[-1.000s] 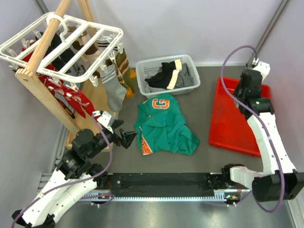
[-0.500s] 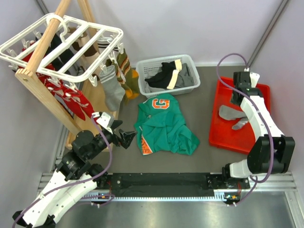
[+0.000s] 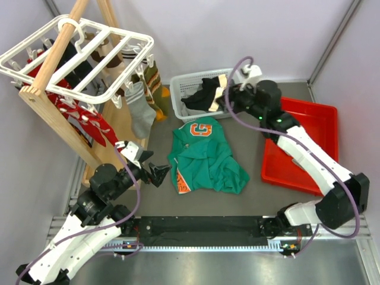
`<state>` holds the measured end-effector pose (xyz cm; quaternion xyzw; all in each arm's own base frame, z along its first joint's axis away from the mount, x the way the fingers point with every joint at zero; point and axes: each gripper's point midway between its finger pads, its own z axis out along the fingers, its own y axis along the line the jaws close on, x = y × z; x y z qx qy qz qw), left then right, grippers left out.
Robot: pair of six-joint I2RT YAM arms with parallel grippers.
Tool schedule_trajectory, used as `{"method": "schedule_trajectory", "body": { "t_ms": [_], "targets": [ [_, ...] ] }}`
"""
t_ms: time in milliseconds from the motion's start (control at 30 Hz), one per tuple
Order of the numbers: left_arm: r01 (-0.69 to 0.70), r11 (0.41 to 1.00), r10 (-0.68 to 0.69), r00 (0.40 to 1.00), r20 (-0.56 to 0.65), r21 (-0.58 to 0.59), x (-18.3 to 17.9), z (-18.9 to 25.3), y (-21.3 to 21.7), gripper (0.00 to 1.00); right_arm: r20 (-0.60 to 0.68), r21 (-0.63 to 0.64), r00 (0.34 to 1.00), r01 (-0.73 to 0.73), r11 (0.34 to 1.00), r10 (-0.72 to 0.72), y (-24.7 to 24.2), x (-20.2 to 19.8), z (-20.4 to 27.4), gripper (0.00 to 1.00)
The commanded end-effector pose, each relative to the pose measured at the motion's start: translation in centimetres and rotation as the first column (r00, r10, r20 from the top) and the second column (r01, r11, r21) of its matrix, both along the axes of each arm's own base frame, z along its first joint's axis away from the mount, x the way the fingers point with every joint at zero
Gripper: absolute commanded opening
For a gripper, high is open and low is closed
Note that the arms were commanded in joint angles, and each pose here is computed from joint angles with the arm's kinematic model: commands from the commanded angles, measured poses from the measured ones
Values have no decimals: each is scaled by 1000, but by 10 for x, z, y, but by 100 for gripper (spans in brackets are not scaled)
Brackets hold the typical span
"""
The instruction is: Remove the socks clipped to the hanger
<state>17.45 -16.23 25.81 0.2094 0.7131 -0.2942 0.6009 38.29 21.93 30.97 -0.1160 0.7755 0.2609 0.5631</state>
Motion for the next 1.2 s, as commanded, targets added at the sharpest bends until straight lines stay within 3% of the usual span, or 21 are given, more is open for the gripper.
{"method": "schedule_trajectory", "body": {
  "t_ms": [0,100,233,367,467,867,1133,1167],
  "targets": [
    [14,999,-11,996,84,-40,-3,19,1,99,316,110,881,-402,909,352,106,-29,89,63],
    [-14,999,19,995,101,-47,-2,23,7,99,350,134,821,-520,844,450,147,-33,106,63],
    [-55,997,61,991,119,-61,-1,28,15,99,455,76,694,-655,752,558,201,-61,126,65],
    [-57,996,65,990,125,-65,-2,29,17,99,618,-3,504,-765,643,603,230,-89,157,68],
    [-57,996,65,990,126,-64,-3,29,18,99,659,-33,442,-791,611,608,238,-93,162,70],
    [-83,994,91,987,134,-67,0,30,21,99,655,-148,355,-806,573,668,279,-81,149,76],
    [-89,994,98,986,139,-71,0,31,23,99,640,-154,356,-809,568,681,294,-91,146,67],
    [-87,994,96,986,139,-71,-1,31,23,99,651,-175,346,-798,577,676,295,-92,148,60]
  ]
}}
